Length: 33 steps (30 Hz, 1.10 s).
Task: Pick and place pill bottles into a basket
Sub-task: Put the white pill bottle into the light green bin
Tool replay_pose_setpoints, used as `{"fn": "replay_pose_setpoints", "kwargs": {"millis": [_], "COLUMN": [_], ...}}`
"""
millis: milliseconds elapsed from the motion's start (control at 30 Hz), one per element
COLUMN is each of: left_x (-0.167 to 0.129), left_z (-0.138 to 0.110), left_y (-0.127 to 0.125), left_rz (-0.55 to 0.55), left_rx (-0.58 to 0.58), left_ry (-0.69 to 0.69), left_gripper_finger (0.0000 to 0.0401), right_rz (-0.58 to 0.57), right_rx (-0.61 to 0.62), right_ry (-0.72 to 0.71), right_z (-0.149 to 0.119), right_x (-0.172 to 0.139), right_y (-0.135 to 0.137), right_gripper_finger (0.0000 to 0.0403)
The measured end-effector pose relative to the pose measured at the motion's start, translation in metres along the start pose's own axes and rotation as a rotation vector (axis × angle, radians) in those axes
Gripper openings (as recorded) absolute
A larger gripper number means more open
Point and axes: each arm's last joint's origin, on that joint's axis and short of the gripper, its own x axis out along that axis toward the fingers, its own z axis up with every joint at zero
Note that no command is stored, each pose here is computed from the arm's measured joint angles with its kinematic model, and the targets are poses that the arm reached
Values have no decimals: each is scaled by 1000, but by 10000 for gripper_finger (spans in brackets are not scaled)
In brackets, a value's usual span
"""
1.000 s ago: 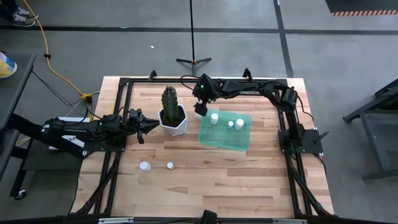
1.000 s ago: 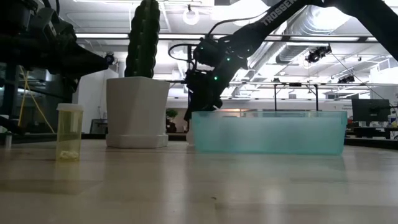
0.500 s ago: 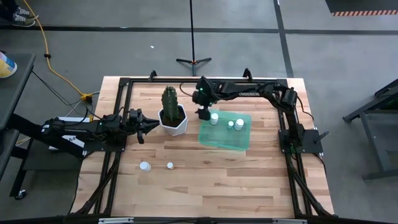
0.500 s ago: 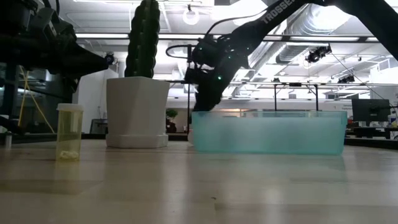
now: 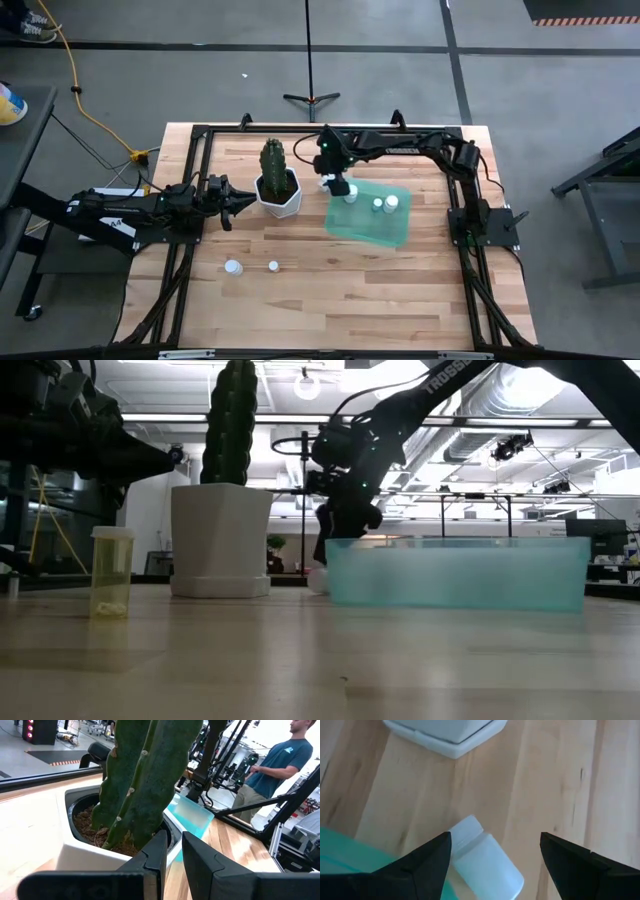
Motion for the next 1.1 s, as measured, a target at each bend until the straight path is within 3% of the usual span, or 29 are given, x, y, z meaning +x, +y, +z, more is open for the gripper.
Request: {"fn": "replay_pose_setpoints", "kwargs": {"millis": [200,533,867,1100], "left_x": [0,0,0,0], "left_z": [0,0,0,0], "left_y": [0,0,0,0], "left_rz": [0,0,0,0], "left_rx": [0,-8,-24,-24], "left_ry": [0,1,1,0], "left_gripper_finger": [97,97,97,97], "right_rz": [82,58,63,56], "right_rx": [-48,-374,-388,-388], "right_ry": [80,71,181,167], "right_z": [-2,22,10,12], "right_x": [-4,-4,18,18], "right_y": [9,29,29,29], "right_gripper_finger": [296,296,296,296]}}
